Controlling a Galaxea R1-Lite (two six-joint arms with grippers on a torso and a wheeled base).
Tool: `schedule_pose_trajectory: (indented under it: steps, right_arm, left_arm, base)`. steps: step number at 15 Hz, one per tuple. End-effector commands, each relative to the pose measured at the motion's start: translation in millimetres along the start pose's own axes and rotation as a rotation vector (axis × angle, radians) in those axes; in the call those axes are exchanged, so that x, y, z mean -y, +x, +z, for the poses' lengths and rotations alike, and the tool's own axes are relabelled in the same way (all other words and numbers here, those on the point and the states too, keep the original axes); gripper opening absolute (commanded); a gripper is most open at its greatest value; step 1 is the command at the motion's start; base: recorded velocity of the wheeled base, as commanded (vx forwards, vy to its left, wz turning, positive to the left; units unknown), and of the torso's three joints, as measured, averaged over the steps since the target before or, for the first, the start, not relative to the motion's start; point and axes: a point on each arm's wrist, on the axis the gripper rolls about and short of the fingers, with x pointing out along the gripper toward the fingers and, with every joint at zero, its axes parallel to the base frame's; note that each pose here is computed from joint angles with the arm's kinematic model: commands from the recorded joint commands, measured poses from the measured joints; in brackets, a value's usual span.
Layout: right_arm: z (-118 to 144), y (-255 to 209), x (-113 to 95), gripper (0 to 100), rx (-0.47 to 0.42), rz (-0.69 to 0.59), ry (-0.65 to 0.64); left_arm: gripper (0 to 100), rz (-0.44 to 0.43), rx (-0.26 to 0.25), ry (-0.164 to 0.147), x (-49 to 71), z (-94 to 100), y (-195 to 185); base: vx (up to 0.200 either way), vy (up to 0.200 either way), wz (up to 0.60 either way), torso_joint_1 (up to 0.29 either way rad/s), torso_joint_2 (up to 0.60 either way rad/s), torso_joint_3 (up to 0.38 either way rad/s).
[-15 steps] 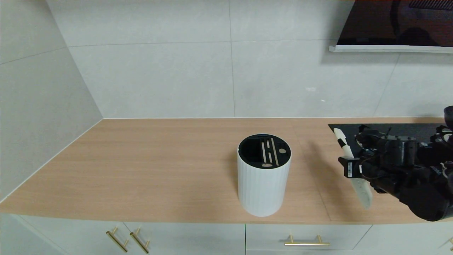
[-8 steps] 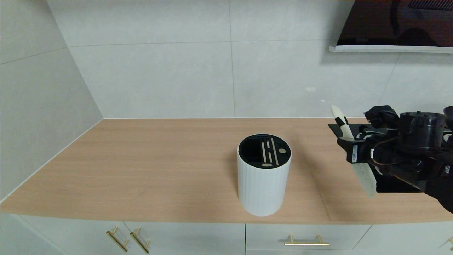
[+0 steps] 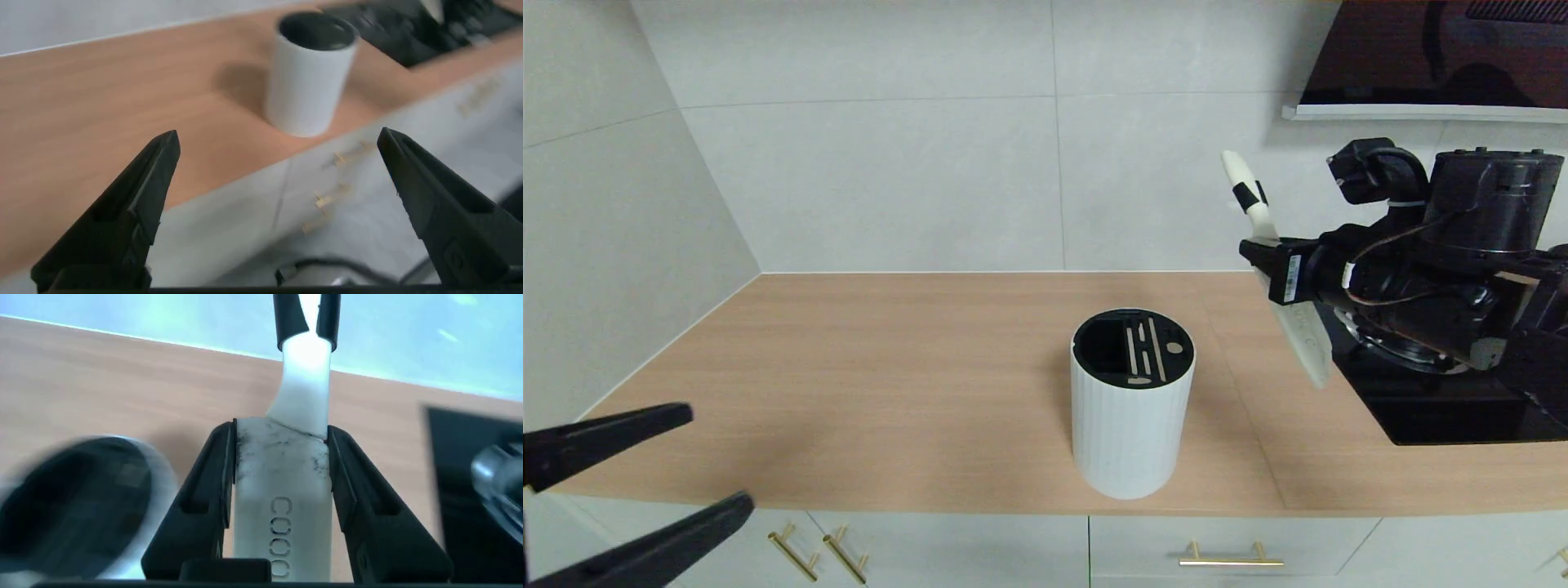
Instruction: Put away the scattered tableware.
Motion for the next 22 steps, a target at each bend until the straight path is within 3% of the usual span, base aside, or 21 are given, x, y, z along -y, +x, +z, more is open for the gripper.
schedule_pose_trajectory:
  steps: [1,2,3,4,5,6,7,8,10,13,15,19,22]
  right_arm:
    - [5,-14,-22,0,0.018,0.075,0.004]
    - [10,-23,-35,0,0.028,0.125,0.022]
    - [12,-32,-46,0,0.024,0.169,0.042]
    - [12,-36,-51,0,0.015,0.189,0.048]
    - [11,-40,-57,0,0.001,0.202,0.05]
    - [9,-43,-67,0,-0.01,0.222,0.05]
    - [4,-45,-75,0,-0.026,0.236,0.044]
    - [0,-45,-80,0,-0.035,0.245,0.04]
    - [-7,-49,-92,0,-0.058,0.279,0.027]
    - [-21,-51,-111,0,-0.096,0.314,0.006]
    - [-25,-52,-120,0,-0.104,0.32,-0.002]
    - [-27,-57,-137,0,-0.099,0.372,0.042]
    - [-28,-62,-144,0,-0.103,0.399,0.04]
  left_arm:
    - [100,-0.099,-0.081,-0.02,-18.3,14.2,65]
    - [100,-0.136,-0.093,-0.062,-17.9,17.3,82]
    - [100,-0.178,-0.094,-0.146,-14.3,20.5,98]
    - [100,-0.204,-0.088,-0.195,-11.3,21.2,106]
    - [100,-0.253,-0.077,-0.264,-3.9,21.8,119]
    - [100,-0.296,-0.041,-0.379,3.2,22.7,139]
    - [100,-0.294,-0.019,-0.446,4.8,21.2,152]
    - [100,-0.284,-0.004,-0.484,5.8,19.5,161]
    - [100,-0.272,0.051,-0.589,9.5,14.9,186]
    - [100,-0.337,0.072,-0.727,20.5,13.7,197]
    - [100,-0.365,0.096,-0.774,22.9,15.3,200]
    - [100,-0.315,0.127,-0.775,29.3,7.9,216]
    - [100,-0.309,0.122,-0.754,30.2,3.0,222]
  base:
    - [0.0,0.0,0.0,0.0,0.0,0.0]
    - [0.0,0.0,0.0,0.0,0.0,0.0]
    - [0.0,0.0,0.0,0.0,0.0,0.0]
    - [0.0,0.0,0.0,0.0,0.0,0.0]
    - [0.0,0.0,0.0,0.0,0.0,0.0]
    - [0.0,0.0,0.0,0.0,0.0,0.0]
    - [0.0,0.0,0.0,0.0,0.0,0.0]
    - [0.0,0.0,0.0,0.0,0.0,0.0]
    - [0.0,0.0,0.0,0.0,0.0,0.0]
    - [0.0,0.0,0.0,0.0,0.0,0.0]
    - [0.0,0.0,0.0,0.0,0.0,0.0]
    - [0.0,0.0,0.0,0.0,0.0,0.0]
    - [0.0,0.0,0.0,0.0,0.0,0.0]
